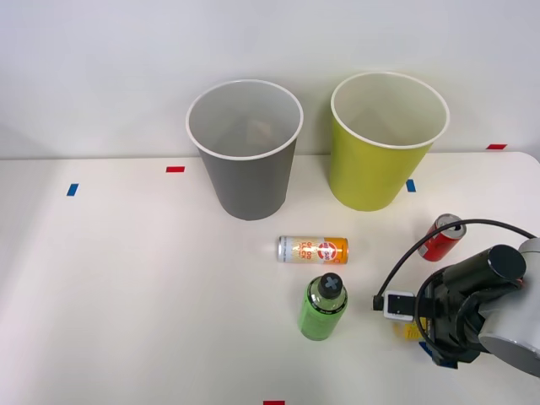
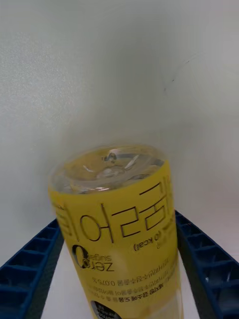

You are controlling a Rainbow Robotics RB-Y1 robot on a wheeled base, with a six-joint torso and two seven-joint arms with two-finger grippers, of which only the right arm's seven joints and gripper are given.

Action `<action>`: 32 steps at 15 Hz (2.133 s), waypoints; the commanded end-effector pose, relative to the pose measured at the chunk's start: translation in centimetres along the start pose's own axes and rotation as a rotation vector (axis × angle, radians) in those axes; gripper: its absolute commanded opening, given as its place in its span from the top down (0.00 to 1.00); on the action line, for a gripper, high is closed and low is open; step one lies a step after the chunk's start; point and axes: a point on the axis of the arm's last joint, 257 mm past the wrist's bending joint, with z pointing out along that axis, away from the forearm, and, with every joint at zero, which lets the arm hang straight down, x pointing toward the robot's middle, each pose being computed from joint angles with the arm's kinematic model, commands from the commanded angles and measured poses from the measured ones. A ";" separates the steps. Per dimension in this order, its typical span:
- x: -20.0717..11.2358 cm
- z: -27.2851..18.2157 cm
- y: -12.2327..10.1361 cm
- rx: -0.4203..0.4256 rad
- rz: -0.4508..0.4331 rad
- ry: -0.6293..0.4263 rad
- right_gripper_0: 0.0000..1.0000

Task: Put cans in the gray bin, plastic bottles in the light green bin

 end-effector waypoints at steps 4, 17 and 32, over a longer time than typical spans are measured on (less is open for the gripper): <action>-0.3 -0.3 -0.3 0.027 0.004 -0.002 0.94; -6.6 -9.1 -1.7 -0.038 0.362 -0.282 0.95; -13.9 -24.4 -11.5 0.163 0.803 -1.161 0.96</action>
